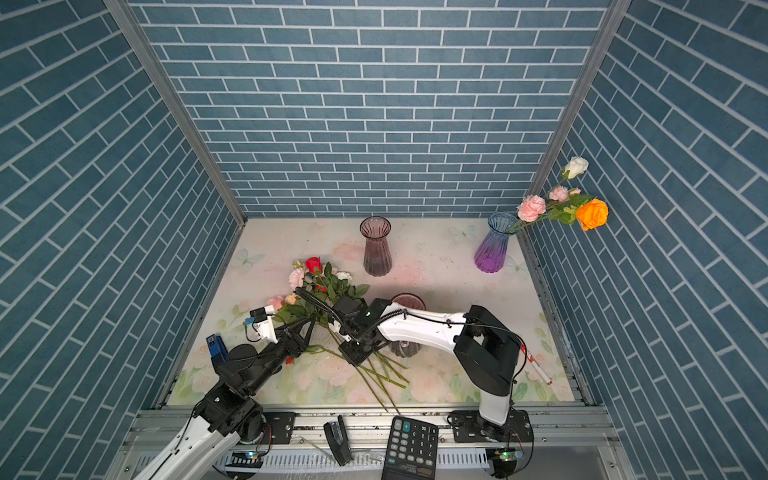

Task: Arrange the flowers into the vase

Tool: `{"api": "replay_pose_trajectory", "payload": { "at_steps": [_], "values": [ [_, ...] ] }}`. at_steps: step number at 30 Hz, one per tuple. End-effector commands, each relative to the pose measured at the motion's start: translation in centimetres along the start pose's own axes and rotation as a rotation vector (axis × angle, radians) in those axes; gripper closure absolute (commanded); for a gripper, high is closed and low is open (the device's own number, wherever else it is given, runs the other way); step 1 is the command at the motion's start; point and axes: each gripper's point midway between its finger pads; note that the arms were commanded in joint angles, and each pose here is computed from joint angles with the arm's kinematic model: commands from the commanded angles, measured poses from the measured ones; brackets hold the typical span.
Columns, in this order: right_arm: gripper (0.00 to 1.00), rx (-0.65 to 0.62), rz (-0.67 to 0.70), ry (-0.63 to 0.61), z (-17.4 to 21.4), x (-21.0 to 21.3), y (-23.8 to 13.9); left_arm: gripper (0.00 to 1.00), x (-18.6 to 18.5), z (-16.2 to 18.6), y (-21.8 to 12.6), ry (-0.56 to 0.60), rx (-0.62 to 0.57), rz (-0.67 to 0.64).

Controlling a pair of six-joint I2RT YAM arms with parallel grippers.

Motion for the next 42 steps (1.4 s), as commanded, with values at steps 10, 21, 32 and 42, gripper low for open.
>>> {"api": "replay_pose_trajectory", "payload": {
  "at_steps": [10, 21, 32, 42],
  "values": [
    [0.76, 0.048, -0.039, 0.059, 0.2, 0.2, 2.3, 0.39, -0.3, -1.1, -0.7, 0.009, -0.057, 0.019],
    [0.99, -0.105, 0.044, -0.015, -2.0, 0.2, -4.0, 0.39, -0.3, -1.0, -0.9, 0.009, -0.054, 0.016],
    [1.00, -0.406, 0.063, 0.008, -3.4, -0.6, -16.7, 0.39, -3.9, -2.9, -1.5, -0.070, -0.050, 0.167],
    [1.00, -0.551, -0.134, 0.020, -0.8, 0.8, -21.6, 0.32, -11.8, -8.9, -1.4, -0.208, -0.084, 0.491]
  ]
}}
Point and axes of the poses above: each gripper's point midway between its finger pads, its own y axis out along the fingers, its own x axis along the line the jaws close on, z = x × y, and after that the axes turned 12 degrees about y, right-handed
